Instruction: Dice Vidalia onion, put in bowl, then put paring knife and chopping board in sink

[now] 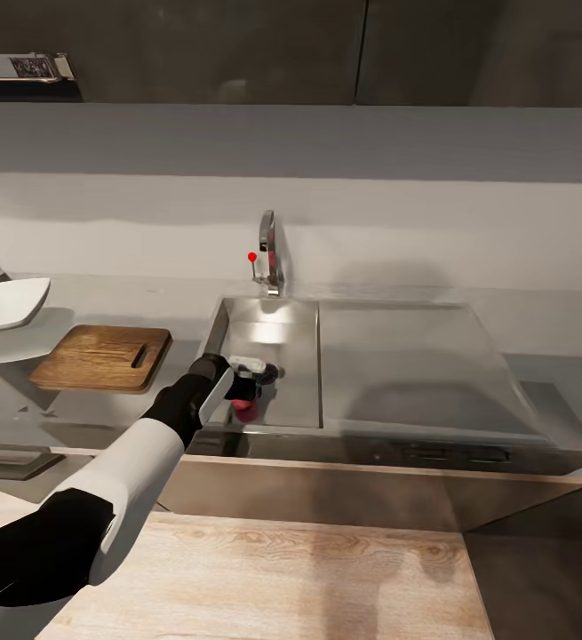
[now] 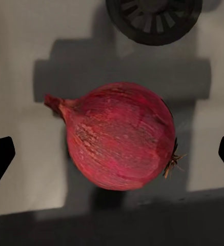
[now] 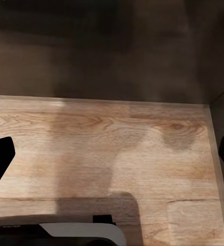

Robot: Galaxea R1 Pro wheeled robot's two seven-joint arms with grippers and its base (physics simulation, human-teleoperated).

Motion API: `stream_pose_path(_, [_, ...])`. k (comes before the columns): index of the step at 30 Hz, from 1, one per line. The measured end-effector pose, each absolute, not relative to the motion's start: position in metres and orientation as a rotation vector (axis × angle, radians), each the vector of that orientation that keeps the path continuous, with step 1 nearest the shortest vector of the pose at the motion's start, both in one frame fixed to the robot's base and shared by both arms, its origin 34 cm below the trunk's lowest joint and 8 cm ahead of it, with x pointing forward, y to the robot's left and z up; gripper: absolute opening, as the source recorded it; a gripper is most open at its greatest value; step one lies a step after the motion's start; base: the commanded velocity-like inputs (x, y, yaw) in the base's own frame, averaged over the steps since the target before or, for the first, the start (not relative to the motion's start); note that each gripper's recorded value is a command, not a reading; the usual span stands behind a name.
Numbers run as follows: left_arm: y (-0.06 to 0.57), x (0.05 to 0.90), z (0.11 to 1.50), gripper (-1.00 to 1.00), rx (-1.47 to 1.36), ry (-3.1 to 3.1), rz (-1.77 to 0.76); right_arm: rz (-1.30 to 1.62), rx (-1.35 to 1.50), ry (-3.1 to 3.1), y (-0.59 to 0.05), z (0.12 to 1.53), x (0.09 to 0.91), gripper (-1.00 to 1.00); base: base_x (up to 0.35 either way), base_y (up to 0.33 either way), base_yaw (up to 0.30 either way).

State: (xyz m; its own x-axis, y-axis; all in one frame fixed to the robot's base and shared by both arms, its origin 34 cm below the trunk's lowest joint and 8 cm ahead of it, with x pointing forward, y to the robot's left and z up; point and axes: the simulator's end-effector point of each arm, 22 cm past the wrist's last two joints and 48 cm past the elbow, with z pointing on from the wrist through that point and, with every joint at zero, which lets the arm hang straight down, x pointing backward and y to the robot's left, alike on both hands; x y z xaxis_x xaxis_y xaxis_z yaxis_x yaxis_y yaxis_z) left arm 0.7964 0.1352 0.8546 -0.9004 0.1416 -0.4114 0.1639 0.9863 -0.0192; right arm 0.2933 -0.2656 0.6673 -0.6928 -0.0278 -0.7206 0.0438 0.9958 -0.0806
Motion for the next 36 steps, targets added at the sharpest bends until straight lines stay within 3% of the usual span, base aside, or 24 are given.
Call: stream_pose_path(36, [0.134,0.788,0.83,1.0,0.227,2.752,-0.074,-0.111,0.017,2.364,-0.261,0.662,0.283,1.0,0.019,0.0,0.0])
